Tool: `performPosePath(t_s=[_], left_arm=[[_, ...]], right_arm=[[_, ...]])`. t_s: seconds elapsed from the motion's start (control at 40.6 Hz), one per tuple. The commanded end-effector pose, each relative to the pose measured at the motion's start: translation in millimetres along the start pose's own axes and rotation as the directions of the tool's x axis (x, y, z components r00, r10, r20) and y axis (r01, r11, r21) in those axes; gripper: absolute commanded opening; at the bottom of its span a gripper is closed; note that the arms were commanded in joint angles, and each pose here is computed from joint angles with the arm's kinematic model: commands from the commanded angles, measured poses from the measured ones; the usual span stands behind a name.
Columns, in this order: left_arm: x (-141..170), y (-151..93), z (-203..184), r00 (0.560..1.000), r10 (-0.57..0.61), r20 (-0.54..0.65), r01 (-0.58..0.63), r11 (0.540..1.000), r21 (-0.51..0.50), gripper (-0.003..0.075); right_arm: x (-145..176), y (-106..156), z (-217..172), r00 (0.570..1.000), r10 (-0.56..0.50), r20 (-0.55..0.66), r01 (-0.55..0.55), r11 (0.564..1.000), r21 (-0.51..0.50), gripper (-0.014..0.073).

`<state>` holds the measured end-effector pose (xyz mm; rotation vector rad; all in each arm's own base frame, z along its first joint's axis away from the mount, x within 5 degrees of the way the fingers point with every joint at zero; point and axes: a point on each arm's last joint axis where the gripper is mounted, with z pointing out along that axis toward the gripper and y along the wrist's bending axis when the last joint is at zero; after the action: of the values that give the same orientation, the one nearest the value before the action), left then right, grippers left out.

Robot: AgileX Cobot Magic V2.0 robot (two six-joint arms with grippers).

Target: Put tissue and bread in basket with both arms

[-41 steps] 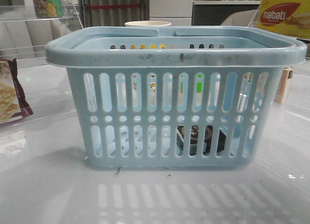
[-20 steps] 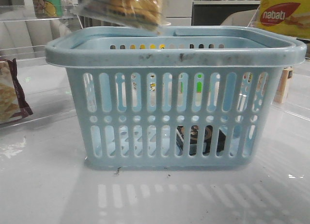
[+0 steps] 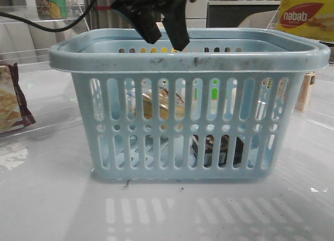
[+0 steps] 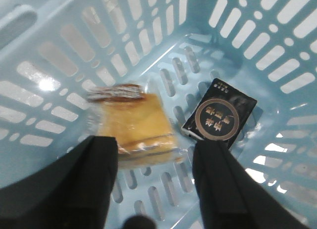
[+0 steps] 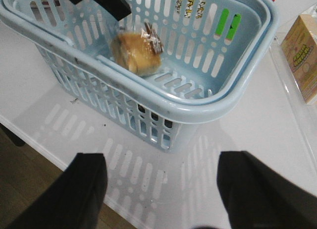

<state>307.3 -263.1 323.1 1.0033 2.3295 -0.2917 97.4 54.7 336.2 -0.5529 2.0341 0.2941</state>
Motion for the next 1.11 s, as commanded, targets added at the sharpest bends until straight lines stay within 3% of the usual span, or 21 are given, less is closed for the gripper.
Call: performPosePath(t_s=[0.0,0.295,0.566,0.837,1.083], left_arm=[[-17,-5,-54,0.982,-0.008,0.187,0.007,1.0,0.009,0.0443],[16,-14,-143,0.941,-0.026,0.337,0.018,0.999,0.027,0.0443],[98,-23,-204,0.886,-0.023,0.463,0.019,1.0,0.013,0.0443],[179,-31,-216,0.873,-0.021,0.488,0.018,1.0,0.01,0.0443],[225,-35,-203,0.884,-0.023,0.467,0.019,1.0,0.012,0.0443]], right_arm=[[-13,-1,-5,0.995,-0.017,0.096,0.016,1.0,0.012,0.0571],[-13,-1,-5,0.995,-0.017,0.096,0.016,1.0,0.012,0.0571],[-13,-1,-5,0.995,-0.017,0.096,0.016,1.0,0.012,0.0571],[-13,-1,-5,0.995,-0.017,0.097,0.016,1.0,0.012,0.0571],[-13,-1,-5,0.995,-0.02,0.095,0.019,1.0,0.014,0.0571]])
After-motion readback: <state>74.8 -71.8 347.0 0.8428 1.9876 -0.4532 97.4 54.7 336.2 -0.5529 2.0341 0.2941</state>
